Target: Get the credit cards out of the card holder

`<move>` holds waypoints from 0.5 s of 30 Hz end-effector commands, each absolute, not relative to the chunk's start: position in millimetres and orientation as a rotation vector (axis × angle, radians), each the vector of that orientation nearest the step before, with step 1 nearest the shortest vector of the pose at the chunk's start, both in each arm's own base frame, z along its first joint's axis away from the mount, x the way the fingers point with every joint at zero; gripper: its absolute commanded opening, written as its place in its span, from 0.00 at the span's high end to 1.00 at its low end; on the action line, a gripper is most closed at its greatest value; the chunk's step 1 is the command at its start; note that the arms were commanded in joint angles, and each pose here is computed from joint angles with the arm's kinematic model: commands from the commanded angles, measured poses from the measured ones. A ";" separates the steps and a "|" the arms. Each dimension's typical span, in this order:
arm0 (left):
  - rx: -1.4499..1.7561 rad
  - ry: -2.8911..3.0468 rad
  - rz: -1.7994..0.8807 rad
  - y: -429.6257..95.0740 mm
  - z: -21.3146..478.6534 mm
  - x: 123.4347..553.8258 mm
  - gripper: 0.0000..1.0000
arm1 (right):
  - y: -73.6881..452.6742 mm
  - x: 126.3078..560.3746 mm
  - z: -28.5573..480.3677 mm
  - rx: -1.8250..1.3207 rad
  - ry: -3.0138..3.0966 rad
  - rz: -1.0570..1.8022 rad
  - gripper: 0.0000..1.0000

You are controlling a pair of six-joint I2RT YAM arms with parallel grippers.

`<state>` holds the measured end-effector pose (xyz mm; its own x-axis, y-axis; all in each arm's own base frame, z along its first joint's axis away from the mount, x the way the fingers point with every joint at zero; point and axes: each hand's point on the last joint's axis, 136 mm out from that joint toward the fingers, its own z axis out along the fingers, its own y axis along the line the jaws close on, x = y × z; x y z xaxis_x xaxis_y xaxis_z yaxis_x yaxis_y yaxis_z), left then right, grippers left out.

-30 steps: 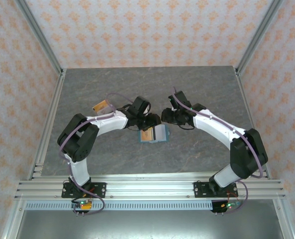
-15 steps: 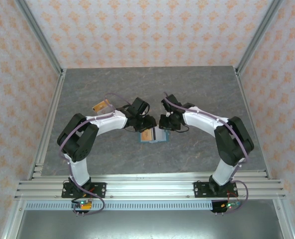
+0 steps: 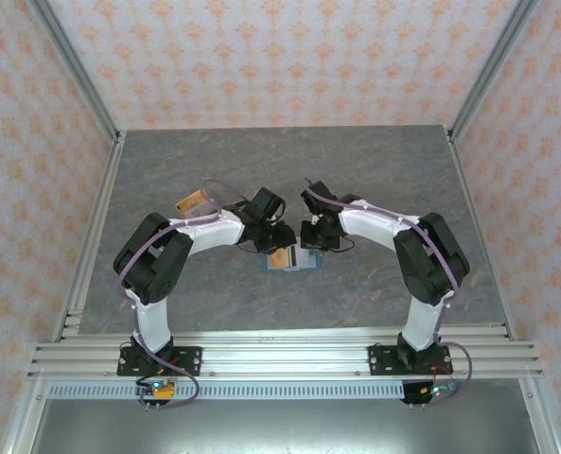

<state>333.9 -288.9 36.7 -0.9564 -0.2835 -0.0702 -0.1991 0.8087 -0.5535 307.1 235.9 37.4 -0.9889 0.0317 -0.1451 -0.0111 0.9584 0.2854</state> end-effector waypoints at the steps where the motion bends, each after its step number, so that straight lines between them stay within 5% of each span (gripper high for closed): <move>1: -0.380 2.849 -0.873 -292.8 35.7 335.5 0.73 | 231.5 309.8 35.3 -0.001 2.974 0.362 0.78; 15: -0.386 2.835 -1.008 -304.8 35.1 338.9 0.75 | 223.8 304.5 15.8 0.000 3.029 0.282 0.83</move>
